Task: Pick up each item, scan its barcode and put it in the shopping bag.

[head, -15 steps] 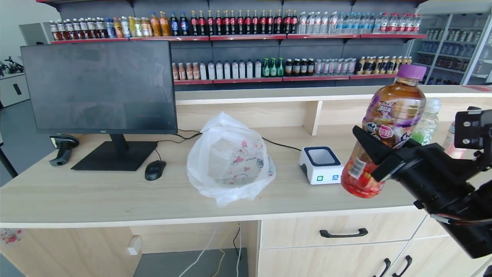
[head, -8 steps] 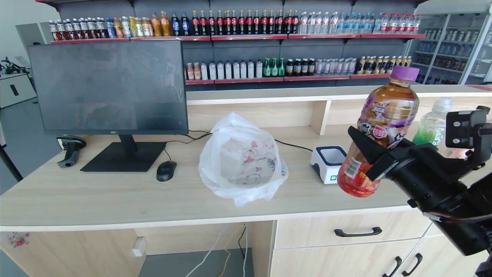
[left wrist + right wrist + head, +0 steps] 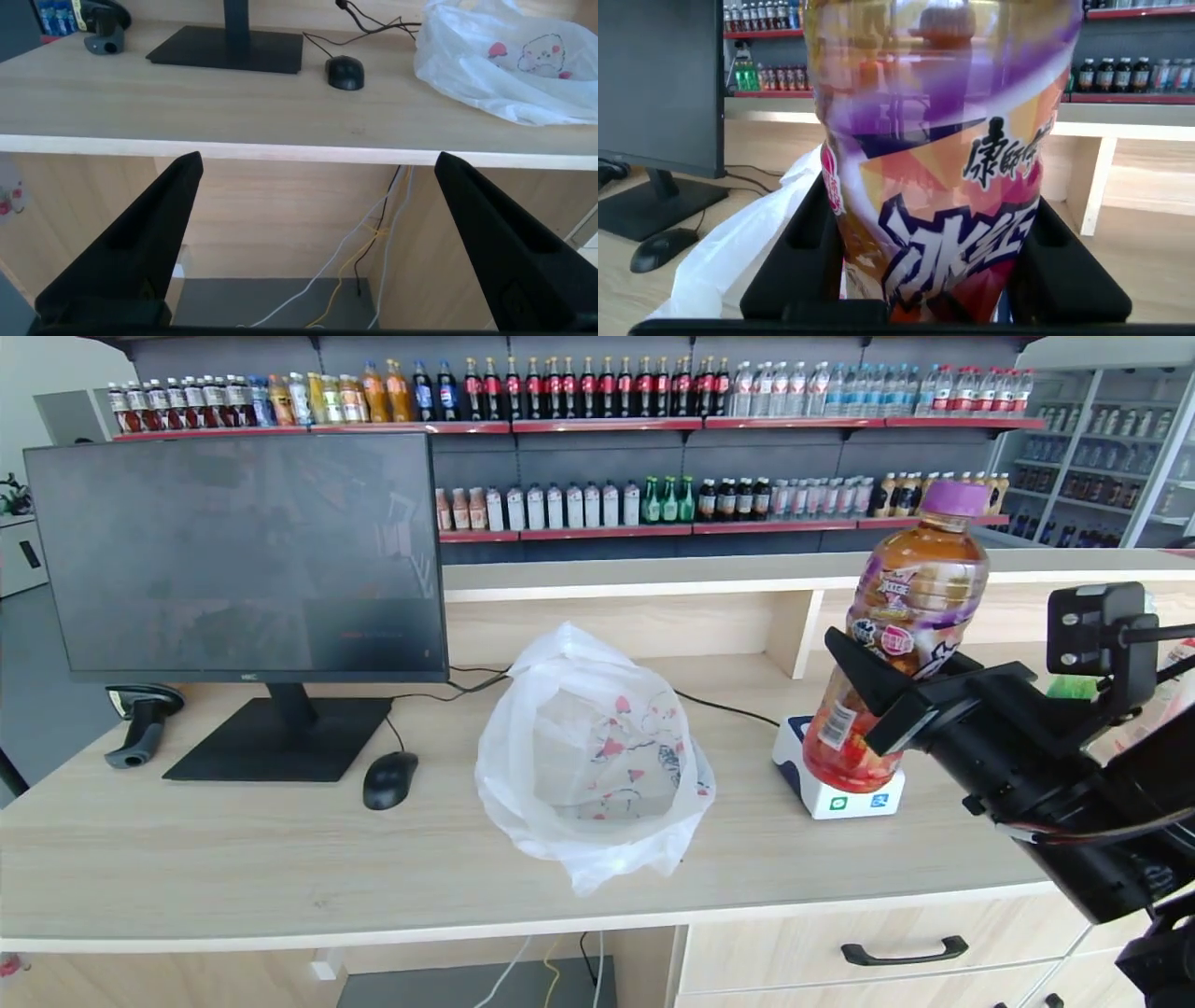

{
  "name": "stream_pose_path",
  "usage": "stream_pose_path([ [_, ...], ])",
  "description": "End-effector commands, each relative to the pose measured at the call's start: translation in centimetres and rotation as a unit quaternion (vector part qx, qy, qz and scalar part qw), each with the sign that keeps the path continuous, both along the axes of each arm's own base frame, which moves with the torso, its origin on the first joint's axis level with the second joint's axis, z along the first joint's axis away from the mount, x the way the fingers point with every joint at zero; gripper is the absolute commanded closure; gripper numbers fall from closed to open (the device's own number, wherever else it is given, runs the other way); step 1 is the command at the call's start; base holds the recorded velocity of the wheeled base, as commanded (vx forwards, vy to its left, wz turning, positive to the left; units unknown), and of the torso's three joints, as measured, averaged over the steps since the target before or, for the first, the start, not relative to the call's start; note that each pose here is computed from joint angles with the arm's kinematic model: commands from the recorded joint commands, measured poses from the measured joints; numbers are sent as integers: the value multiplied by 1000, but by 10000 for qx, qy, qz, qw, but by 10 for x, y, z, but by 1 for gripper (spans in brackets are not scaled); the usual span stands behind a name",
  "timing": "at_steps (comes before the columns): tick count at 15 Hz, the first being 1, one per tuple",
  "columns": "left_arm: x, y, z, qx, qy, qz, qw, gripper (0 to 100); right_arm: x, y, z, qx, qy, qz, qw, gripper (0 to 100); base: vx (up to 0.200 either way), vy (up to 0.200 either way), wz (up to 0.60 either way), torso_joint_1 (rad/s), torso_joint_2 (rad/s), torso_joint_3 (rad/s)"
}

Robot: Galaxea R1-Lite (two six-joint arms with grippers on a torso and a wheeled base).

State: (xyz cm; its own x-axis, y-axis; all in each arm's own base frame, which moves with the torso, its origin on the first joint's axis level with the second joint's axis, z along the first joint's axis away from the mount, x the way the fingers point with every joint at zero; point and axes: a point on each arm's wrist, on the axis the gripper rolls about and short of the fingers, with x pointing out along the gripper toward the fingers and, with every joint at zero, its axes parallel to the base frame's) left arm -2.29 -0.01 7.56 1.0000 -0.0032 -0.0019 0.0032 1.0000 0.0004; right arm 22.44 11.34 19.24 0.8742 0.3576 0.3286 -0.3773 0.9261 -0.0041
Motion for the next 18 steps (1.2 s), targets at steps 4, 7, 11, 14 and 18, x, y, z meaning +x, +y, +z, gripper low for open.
stream_pose_path([
  [4,0,0,0,-2,-2,1,10000,0,35,-33,-9,-1459,-539,353,9872,100,0,0,0,0,0,0],
  [7,0,0,0,-2,-10,1,10000,0,57,-45,-8,-2037,-879,-137,9750,100,0,0,0,0,0,0],
  [11,0,0,0,-2,-10,1,10000,0,88,-38,-8,-3102,-1773,29,9340,100,0,0,0,0,0,0],
  [14,0,0,0,6,-10,1,10000,0,87,-43,-13,-3459,-1848,-115,9198,100,0,0,0,0,0,0],
  [18,0,0,0,-2,-25,1,10000,0,88,-37,-30,-3929,-2166,603,8917,100,0,0,0,0,0,0],
])
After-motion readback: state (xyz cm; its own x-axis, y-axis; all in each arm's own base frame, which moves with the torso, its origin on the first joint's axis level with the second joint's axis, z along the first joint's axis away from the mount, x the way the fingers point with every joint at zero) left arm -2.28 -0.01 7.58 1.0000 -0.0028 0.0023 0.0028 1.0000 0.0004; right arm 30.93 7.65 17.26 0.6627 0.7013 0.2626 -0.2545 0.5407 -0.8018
